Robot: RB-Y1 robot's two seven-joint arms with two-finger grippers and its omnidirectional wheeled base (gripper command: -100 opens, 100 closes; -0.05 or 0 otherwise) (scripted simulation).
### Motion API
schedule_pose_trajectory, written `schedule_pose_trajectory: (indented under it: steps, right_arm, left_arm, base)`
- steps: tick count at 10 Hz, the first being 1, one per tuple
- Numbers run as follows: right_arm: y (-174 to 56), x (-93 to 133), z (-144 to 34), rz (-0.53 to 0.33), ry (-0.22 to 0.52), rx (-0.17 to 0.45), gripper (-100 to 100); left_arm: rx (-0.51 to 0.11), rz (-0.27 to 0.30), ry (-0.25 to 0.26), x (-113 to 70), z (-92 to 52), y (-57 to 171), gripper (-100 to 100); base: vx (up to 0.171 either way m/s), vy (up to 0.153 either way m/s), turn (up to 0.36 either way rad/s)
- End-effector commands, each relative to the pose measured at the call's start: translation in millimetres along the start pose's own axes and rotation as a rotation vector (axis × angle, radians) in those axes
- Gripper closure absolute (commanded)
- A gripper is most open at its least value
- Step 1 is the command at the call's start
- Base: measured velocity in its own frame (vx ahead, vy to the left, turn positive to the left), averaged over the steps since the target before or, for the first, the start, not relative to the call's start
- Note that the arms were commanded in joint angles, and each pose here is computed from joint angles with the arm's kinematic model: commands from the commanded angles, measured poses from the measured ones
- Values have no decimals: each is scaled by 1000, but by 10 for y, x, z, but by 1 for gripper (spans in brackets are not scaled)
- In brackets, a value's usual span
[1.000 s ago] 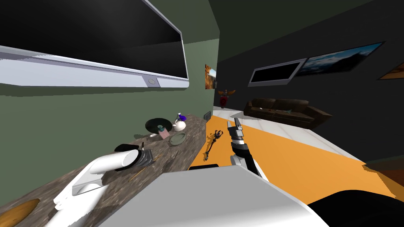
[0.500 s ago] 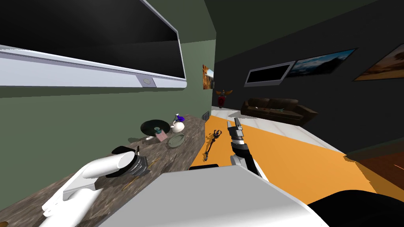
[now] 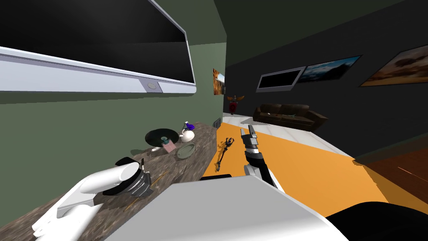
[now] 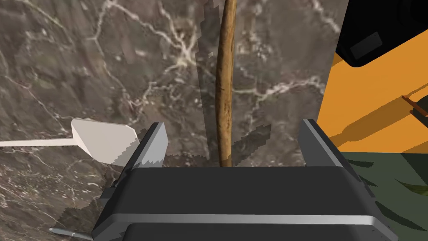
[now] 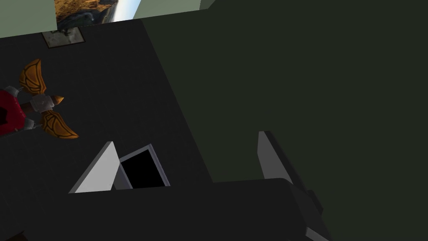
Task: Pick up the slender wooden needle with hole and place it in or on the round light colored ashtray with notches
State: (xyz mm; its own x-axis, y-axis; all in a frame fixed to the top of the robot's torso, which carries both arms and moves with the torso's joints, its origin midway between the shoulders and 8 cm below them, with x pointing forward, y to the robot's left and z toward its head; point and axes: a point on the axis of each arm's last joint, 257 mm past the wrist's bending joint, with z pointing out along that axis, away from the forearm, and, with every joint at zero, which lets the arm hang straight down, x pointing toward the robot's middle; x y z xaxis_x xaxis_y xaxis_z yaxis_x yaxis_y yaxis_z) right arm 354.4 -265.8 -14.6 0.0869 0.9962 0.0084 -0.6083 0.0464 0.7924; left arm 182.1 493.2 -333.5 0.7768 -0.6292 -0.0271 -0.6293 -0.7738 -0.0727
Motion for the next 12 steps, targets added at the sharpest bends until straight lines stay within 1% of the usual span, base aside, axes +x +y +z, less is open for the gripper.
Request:
schedule_pose_trajectory:
  steps: [1,2,3,4,7,8,9,12]
  right_arm:
    - [0,0,0,0,0,0,0]
    - [0,0,0,0,0,0,0]
    - [0,0,0,0,0,0,0]
    - [0,0,0,0,0,0,0]
    - [0,0,0,0,0,0,0]
    - [0,0,0,0,0,0,0]
    - [0,0,0,0,0,0,0]
    - [0,0,0,0,0,0,0]
  left_arm:
    - [-33,-12,-22,-94,4,63,-100]
    - [-21,-8,-14,-61,1,45,-100]
    - [-24,-9,-16,-71,1,53,0]
    - [-24,-11,-15,-75,100,34,-100]
    - [-23,-13,-15,-87,250,13,-100]
    - [-25,-14,-16,-90,220,35,-100]
    - [-23,-13,-15,-88,226,30,100]
    - [-22,-13,-15,-88,223,27,100]
  base:
    - [29,41,-55]
    - [14,19,-9]
    - [0,0,0]
    - [-6,-3,-16]
    - [-11,-8,-12]
    - [0,0,0]
    - [0,0,0]
    - [0,0,0]
